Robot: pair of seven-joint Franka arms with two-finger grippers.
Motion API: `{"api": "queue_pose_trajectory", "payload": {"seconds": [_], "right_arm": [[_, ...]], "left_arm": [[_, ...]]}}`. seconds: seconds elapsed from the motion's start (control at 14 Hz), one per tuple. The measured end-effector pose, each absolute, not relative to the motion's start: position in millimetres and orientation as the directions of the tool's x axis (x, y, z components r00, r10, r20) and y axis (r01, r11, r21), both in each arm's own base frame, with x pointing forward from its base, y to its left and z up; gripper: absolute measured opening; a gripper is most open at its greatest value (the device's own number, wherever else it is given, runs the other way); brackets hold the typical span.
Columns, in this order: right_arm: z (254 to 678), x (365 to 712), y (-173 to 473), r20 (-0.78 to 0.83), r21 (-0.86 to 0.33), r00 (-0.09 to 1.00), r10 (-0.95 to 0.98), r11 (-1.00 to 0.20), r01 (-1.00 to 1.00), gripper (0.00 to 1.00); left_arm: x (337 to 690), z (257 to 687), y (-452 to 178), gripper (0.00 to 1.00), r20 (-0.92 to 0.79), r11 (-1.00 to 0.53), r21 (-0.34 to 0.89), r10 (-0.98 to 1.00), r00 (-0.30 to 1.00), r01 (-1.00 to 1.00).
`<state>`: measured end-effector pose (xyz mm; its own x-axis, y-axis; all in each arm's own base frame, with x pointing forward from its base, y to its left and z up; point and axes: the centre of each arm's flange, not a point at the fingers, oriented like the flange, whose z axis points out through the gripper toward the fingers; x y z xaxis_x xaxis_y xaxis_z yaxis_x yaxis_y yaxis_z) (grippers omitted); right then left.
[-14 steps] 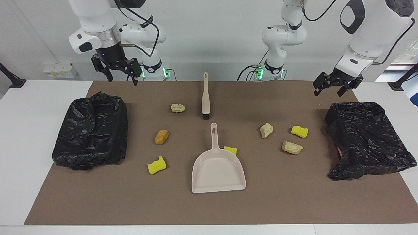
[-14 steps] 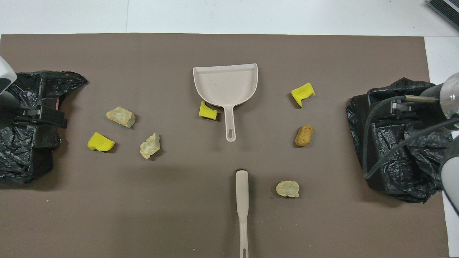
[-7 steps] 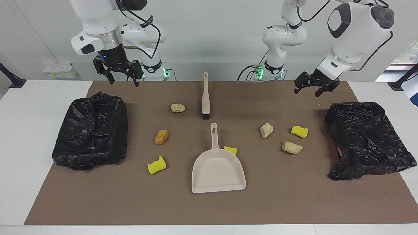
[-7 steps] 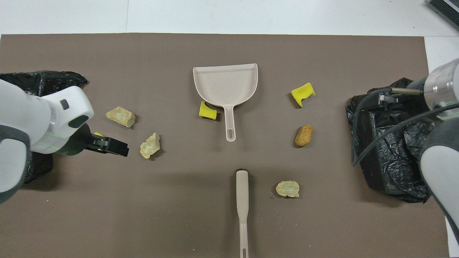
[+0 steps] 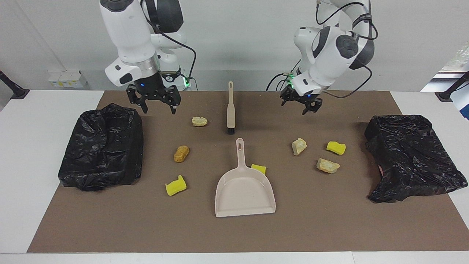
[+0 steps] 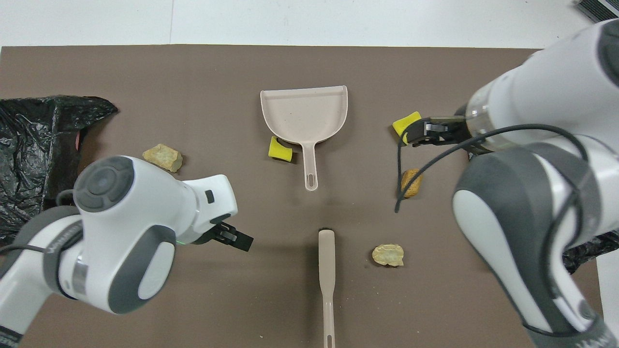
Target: Sweep and dump trash in bin
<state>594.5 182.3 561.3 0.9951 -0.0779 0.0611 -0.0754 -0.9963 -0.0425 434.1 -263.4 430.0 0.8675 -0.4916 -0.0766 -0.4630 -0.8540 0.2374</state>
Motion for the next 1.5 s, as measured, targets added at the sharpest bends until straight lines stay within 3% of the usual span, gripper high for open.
{"api": "queue_pose_trajectory", "payload": {"seconds": [0.29, 0.71, 0.93, 1.21, 1.29, 1.36, 1.43, 1.5], "right_arm": [[491, 617, 271, 0.066, -0.067, 0.996, -0.06, -0.996, -0.055, 1.0], [402, 610, 361, 0.053, -0.066, 0.999, 0.008, -0.998, 0.012, 1.0], [365, 608, 385, 0.047, -0.074, 0.999, 0.016, -0.997, 0.019, 1.0], [358, 609, 384, 0.044, -0.069, 0.999, 0.015, -0.997, 0.018, 0.96], [358, 610, 384, 0.044, -0.067, 0.999, 0.016, -0.998, 0.019, 0.89], [357, 610, 384, 0.043, -0.066, 0.999, 0.016, -0.998, 0.019, 0.76], [356, 609, 384, 0.042, -0.065, 0.999, 0.016, -0.998, 0.019, 0.64], [354, 609, 384, 0.036, -0.062, 0.999, 0.016, -0.998, 0.018, 0.57]], "left_arm": [[369, 382, -327, 1.0, -0.074, -0.849, 0.232, -0.501, 0.862, -0.474], [265, 372, -421, 1.0, -0.047, -0.898, 0.22, -0.401, 0.915, -0.382], [245, 362, -435, 1.0, -0.053, -0.913, 0.188, -0.378, 0.924, -0.363], [222, 332, -452, 1.0, -0.029, -0.943, 0.089, -0.324, 0.946, -0.32], [222, 329, -453, 0.92, -0.029, -0.947, 0.085, -0.314, 0.949, -0.311], [223, 327, -452, 0.86, -0.03, -0.949, 0.083, -0.308, 0.951, -0.305], [226, 328, -451, 0.85, -0.029, -0.951, 0.084, -0.302, 0.953, -0.299], [228, 329, -451, 0.74, -0.027, -0.953, 0.085, -0.295, 0.955, -0.292]]}}
